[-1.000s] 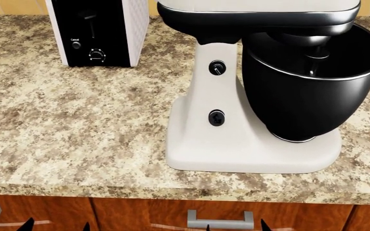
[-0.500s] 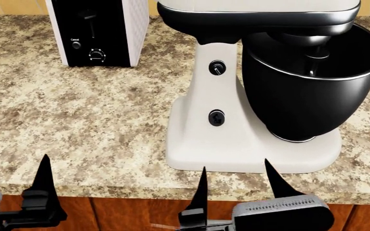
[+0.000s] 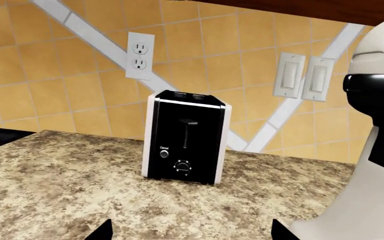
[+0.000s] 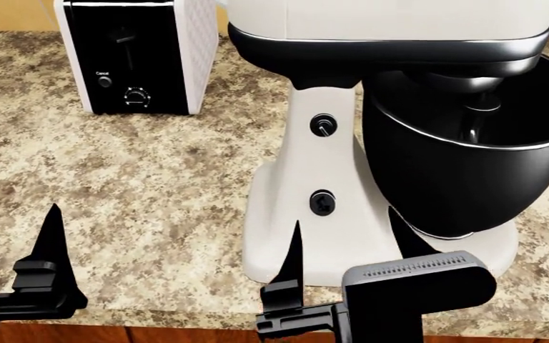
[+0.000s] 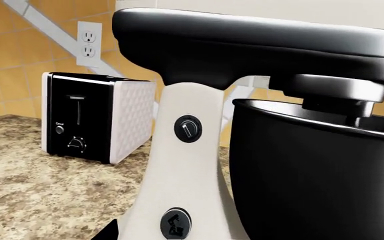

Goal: Open the stand mixer head.

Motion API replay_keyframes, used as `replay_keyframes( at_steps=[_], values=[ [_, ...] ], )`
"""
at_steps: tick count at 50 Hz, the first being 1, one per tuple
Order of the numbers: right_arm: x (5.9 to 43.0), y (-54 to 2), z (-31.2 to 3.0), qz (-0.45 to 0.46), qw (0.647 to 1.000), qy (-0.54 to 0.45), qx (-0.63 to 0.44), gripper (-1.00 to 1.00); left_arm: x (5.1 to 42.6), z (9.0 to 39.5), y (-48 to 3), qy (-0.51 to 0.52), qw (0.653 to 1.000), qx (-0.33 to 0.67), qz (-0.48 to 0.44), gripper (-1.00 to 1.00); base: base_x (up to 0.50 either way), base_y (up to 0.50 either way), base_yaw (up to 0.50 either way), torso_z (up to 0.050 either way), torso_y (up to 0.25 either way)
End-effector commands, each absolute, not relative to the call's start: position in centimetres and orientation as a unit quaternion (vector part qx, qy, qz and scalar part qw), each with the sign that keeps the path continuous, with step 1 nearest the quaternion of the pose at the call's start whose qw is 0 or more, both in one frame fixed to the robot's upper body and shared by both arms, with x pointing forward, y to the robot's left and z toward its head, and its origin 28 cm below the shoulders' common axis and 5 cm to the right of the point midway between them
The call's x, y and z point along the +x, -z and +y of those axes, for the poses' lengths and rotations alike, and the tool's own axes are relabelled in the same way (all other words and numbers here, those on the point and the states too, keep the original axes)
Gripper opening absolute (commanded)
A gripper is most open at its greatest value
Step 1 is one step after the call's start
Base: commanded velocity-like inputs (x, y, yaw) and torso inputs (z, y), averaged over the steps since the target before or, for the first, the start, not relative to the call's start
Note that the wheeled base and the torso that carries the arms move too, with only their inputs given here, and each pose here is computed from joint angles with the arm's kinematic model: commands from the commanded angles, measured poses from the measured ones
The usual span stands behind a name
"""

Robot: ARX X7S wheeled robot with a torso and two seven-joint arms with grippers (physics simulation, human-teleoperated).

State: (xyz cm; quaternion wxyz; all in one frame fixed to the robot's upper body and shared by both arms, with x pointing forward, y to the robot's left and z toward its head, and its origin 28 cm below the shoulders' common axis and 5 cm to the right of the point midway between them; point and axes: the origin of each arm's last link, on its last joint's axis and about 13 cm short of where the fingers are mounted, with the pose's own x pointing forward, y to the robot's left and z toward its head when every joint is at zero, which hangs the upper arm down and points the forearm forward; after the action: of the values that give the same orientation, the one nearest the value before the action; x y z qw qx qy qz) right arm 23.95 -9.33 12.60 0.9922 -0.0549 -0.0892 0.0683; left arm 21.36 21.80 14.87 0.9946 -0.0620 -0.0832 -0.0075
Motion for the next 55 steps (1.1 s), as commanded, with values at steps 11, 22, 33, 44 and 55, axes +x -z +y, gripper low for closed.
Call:
replay_keyframes(
  at_steps=[11, 22, 33, 44, 55],
  values=[
    [25.2, -12.2, -8.5, -0.081, 0.988, -0.105, -0.075, -1.00, 21.3, 21.9, -14.8, 0.008, 0.994, -0.066, -0.083, 1.00, 0.00, 0.00, 0.00, 0.000, 0.000],
    [27.9, -12.4, -8.9, -0.052, 0.990, -0.116, -0.056, -1.00, 21.3, 21.8, -14.7, 0.012, 0.994, -0.066, -0.081, 1.00, 0.00, 0.00, 0.00, 0.000, 0.000],
    [30.1, -11.4, -9.2, -0.033, 0.995, -0.084, -0.050, -1.00, 21.2, 21.9, -14.7, 0.012, 0.994, -0.068, -0.083, 1.00, 0.00, 0.00, 0.00, 0.000, 0.000],
    [30.9, -8.9, -9.1, 0.014, 0.993, -0.099, -0.056, -1.00, 21.1, 21.9, -15.0, 0.012, 0.993, -0.071, -0.088, 1.00, 0.00, 0.00, 0.00, 0.000, 0.000],
    [28.0, -10.9, -10.2, -0.054, 0.996, -0.060, -0.042, -1.00, 21.0, 22.0, -15.1, 0.010, 0.993, -0.070, -0.091, 1.00, 0.00, 0.00, 0.00, 0.000, 0.000]
  ],
)
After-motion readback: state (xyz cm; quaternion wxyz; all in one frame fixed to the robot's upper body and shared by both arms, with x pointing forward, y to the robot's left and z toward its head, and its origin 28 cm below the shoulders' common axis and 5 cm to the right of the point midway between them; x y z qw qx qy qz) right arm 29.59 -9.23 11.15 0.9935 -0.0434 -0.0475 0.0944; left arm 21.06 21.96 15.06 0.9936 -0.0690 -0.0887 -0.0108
